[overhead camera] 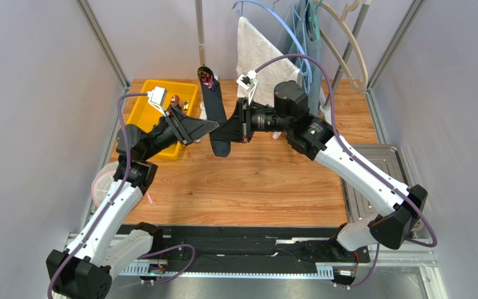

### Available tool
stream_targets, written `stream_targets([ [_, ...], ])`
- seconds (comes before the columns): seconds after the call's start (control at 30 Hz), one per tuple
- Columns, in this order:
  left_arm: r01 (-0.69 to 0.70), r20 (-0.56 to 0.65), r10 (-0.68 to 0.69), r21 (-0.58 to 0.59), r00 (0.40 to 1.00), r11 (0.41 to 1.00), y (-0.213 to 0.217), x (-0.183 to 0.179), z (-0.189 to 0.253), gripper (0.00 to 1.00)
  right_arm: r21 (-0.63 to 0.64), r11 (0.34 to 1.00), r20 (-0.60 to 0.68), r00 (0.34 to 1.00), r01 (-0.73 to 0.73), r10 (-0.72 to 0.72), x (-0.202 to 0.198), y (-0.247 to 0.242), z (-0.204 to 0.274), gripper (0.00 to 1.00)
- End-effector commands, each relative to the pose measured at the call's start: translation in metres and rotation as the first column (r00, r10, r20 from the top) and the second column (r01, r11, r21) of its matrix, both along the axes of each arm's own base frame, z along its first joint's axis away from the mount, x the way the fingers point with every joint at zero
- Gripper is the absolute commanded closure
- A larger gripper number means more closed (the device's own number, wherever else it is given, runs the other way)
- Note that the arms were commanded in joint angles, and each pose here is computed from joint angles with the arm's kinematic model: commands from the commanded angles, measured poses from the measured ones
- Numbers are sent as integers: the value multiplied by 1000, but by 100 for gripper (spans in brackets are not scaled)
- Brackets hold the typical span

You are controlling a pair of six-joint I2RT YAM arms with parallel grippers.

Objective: Place the utensils on the paper napkin and roll it up

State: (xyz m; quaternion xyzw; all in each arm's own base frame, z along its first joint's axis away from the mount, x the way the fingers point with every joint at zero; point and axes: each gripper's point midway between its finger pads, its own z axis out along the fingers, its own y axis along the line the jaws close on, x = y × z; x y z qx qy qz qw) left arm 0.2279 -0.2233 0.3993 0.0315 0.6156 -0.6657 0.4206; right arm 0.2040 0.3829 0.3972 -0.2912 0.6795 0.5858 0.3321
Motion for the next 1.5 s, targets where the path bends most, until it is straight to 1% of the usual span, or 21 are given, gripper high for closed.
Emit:
stream_targets([
  [0.0, -11, 39, 12, -33, 999, 999, 0, 3, 17, 43, 110, 994, 57, 998, -11, 5, -4, 3, 34, 100],
  [0.2, 6, 50, -3, -51, 999, 999, -4, 3, 26, 59, 107, 994, 45, 999, -18, 13, -4, 9, 30, 100],
  [0.27, 11, 54, -8, -57, 999, 998, -5, 3, 28, 67, 111, 994, 49, 999, -18, 13, -4, 10, 31, 100],
  [0.3, 13, 66, -9, -60, 998, 998, -5, 2, 30, 73, 113, 993, 46, 999, -18, 13, -3, 10, 31, 100],
  [0.33, 15, 66, -11, -60, 998, 998, -6, 2, 31, 91, 114, 993, 46, 999, -21, 16, -4, 11, 32, 100],
  [0.37, 13, 66, -9, -60, 998, 998, -5, 3, 30, 100, 111, 994, 41, 999, -19, 15, -2, 12, 30, 100],
  [0.5, -5, 47, 7, -42, 999, 999, -3, 7, 24, 100, 97, 995, 42, 999, -25, 21, -2, 12, 27, 100],
  [0.53, -7, 45, 9, -30, 999, 1000, -2, 9, 20, 100, 91, 996, 45, 999, -21, 17, -1, 12, 28, 97],
  [0.63, -26, 44, 25, 25, 999, 999, 9, 16, 3, 100, 48, 999, 41, 999, -9, 7, 1, 8, 18, 68],
  [0.67, -48, 53, 46, 40, 998, 998, 17, 20, 0, 100, 28, 1000, 40, 999, -4, 3, 2, 6, 13, 51],
  [0.73, -40, 51, 35, 111, 998, 993, 21, 20, -18, 100, 2, 1000, 33, 999, 30, -30, 12, 0, 7, 29],
  [0.83, -79, 69, 66, 216, 995, 973, 38, 23, -36, 100, -47, 996, 40, 996, 76, -74, 24, -12, -4, 14],
  [0.93, -108, 88, 86, 296, 992, 949, 56, 26, -50, 100, -79, 991, 39, 994, 108, -105, 34, -24, -14, 6],
  [0.97, -102, 59, 88, 313, 994, 944, 60, 27, -57, 100, -95, 988, 36, 992, 122, -119, 39, -29, -18, 5],
  [1.07, -129, 78, 107, 370, 991, 920, 85, 38, -71, 100, -125, 982, 49, 989, 142, -136, 45, -38, -25, 4],
  [1.2, -139, 169, 69, 446, 983, 884, 115, 50, -83, 100, -158, 976, 64, 988, 152, -143, 48, -46, -36, 3],
  [1.27, -113, 104, 72, 474, 992, 873, 133, 62, -92, 100, -166, 974, 70, 987, 154, -144, 49, -49, -39, 3],
  [1.3, -125, 183, 32, 525, 983, 842, 139, 66, -96, 100, -169, 973, 70, 987, 154, -144, 49, -51, -41, 3],
  [1.33, -116, 146, 43, 538, 988, 835, 150, 76, -106, 100, -174, 973, 72, 987, 153, -142, 48, -51, -43, 3],
  [1.37, -126, 193, 18, 568, 981, 813, 155, 79, -103, 100, -175, 972, 72, 987, 154, -144, 49, -52, -44, 3],
  [1.47, -139, 184, 27, 632, 983, 762, 176, 100, -120, 100, -183, 971, 69, 987, 154, -143, 49, -53, -48, 3],
])
